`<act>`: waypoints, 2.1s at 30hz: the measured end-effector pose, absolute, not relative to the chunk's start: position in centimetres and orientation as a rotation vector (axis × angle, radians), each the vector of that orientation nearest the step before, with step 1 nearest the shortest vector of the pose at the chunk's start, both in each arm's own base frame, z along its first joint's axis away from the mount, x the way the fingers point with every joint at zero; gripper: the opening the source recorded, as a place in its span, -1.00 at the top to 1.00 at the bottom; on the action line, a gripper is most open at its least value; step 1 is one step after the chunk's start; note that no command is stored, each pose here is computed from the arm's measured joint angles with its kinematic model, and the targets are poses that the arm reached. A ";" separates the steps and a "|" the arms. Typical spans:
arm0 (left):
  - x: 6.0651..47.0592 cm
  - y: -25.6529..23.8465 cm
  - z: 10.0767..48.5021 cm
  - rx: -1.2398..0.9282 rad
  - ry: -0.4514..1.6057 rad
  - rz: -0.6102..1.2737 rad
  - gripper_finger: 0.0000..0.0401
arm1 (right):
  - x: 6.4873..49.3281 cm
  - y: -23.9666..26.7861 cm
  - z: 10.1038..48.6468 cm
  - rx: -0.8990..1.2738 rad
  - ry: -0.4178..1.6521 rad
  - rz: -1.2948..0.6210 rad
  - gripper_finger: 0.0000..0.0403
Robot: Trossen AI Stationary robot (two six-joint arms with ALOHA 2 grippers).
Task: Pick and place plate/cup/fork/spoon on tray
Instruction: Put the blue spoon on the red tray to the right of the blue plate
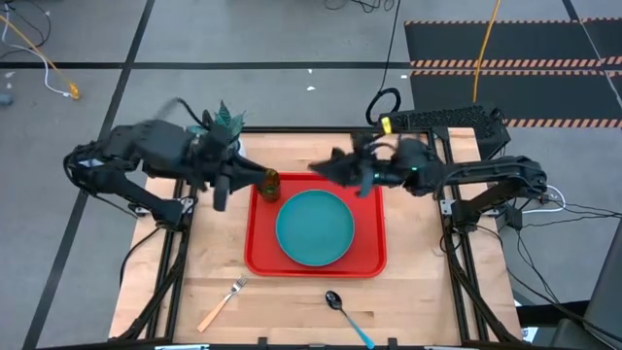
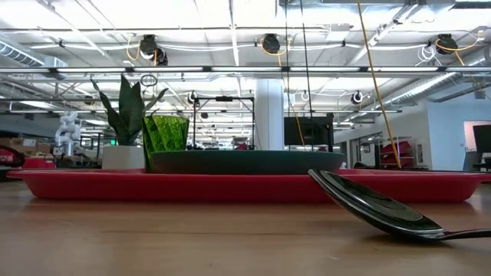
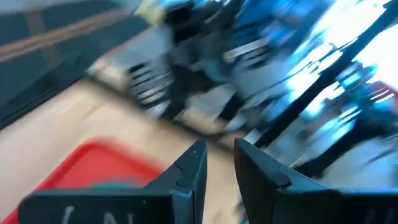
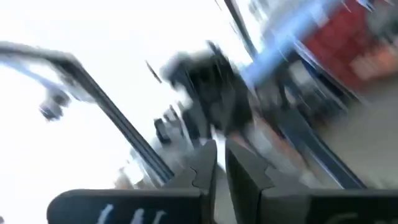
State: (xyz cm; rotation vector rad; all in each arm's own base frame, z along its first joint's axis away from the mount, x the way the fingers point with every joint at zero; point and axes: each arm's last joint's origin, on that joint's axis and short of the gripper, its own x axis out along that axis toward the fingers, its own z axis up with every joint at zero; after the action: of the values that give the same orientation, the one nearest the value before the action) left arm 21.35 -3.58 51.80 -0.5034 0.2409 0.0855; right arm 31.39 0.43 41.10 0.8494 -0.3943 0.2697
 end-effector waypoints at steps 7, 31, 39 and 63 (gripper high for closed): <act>21.8 -5.0 55.0 -0.465 -0.082 -0.123 0.60 | 28.0 0.0 40.9 0.876 -0.946 0.305 0.87; 20.1 -6.1 46.7 -0.524 0.441 -0.019 0.60 | 23.7 10.4 47.3 0.873 0.465 0.179 0.87; 18.3 -5.9 42.4 -0.693 0.648 -0.009 0.59 | 26.4 16.3 41.0 0.987 0.958 0.081 0.86; 17.3 -5.6 37.2 -0.600 0.828 0.045 0.59 | 32.1 25.7 23.2 0.818 1.502 -0.305 -0.24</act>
State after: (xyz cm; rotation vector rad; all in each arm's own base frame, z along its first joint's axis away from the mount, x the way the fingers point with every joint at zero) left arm 17.26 -5.61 37.17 -0.5996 0.8276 0.0448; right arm 32.10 25.69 23.23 0.8184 1.5021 -0.3054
